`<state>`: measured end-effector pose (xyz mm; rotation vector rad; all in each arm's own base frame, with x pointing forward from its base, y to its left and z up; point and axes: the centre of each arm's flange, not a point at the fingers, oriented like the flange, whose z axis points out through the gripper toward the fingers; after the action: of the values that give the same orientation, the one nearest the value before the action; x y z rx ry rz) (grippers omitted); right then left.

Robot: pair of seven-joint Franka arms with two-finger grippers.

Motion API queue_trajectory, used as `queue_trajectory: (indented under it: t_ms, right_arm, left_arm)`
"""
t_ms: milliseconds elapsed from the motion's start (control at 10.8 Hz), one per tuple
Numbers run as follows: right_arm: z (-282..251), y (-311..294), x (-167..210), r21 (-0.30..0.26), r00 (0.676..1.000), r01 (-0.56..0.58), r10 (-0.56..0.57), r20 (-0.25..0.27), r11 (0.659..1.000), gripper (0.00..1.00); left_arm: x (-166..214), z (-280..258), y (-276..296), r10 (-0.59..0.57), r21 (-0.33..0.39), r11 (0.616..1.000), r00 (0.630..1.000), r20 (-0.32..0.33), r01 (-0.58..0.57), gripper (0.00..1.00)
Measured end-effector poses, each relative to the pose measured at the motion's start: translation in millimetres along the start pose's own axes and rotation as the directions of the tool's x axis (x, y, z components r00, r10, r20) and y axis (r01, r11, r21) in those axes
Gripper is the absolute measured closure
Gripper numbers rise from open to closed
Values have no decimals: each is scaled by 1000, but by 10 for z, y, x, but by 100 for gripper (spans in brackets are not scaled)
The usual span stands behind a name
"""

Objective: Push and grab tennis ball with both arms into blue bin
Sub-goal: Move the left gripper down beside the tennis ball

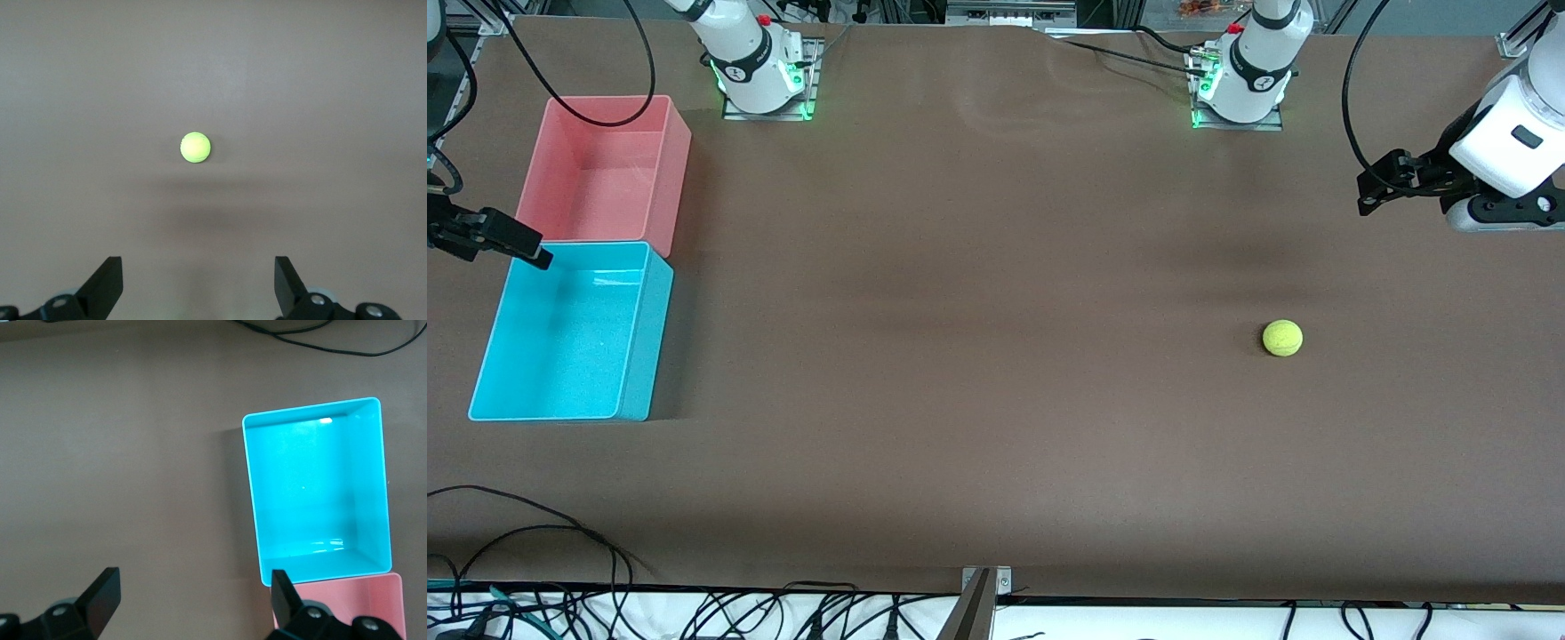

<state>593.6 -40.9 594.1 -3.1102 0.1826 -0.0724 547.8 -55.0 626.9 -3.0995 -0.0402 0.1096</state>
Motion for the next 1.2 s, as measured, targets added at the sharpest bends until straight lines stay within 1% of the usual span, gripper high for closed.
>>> queue_trajectory:
  t_ms: [277,462,738,831,1200]
  right_arm:
    - [41,0,13,-1,1000,0,0,8,1000,0]
    - [60,-1,20,-1,1000,-1,1,11,1000,0]
    - [60,-1,20,-1,1000,-1,1,11,1000,0]
    - [60,-2,20,-1,1000,0,0,11,1000,0]
    - [61,-2,21,-1,1000,0,0,12,1000,0]
  left_arm:
    - [15,33,-19,-4,1,1000,1000,7,4,0]
    - [54,181,-45,-9,1,1000,1000,15,9,0]
    - [214,930,-118,-24,1,1000,1000,19,24,0]
    - [225,1069,-194,-37,0,999,999,27,37,0]
    - [187,1114,-258,-47,0,999,999,21,47,0]
